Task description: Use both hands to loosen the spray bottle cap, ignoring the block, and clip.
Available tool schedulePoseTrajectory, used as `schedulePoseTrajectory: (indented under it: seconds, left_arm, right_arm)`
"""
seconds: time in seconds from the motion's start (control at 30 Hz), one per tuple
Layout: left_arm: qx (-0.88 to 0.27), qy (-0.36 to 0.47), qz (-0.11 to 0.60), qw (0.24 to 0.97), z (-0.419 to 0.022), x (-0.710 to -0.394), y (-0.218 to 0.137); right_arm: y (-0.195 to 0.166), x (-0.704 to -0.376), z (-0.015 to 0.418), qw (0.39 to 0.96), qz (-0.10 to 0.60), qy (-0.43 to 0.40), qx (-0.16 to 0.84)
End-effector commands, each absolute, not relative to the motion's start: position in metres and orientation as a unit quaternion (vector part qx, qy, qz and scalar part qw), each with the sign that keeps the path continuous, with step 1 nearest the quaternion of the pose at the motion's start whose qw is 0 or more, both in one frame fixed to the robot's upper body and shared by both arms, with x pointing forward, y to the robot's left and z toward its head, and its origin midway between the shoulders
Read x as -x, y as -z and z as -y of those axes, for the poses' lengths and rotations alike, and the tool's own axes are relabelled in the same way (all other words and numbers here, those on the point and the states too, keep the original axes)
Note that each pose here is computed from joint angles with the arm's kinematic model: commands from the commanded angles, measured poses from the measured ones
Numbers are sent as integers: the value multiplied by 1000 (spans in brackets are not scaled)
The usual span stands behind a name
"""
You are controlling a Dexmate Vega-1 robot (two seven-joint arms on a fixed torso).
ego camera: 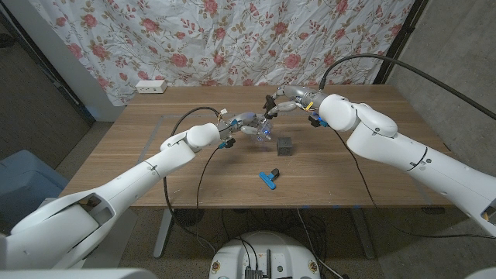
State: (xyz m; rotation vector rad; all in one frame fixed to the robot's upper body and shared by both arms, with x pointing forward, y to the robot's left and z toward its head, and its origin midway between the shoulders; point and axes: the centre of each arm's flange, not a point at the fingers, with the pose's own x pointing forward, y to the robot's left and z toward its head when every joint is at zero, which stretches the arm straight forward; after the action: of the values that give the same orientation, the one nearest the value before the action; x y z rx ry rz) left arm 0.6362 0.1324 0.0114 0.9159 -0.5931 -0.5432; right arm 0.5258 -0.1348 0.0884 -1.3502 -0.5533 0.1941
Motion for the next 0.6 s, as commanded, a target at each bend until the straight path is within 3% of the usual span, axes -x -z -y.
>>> schedulePoseTrajectory:
  seconds: [0.03, 0.6]
  left_arm:
    - [-430, 258, 278, 819, -132, -637, -11]
    - [-433, 256, 280, 818, -135, -636, -11]
  right_arm:
    - [-88, -527, 135, 749, 256, -96, 603]
    - [-87, -527, 134, 761, 264, -109, 582]
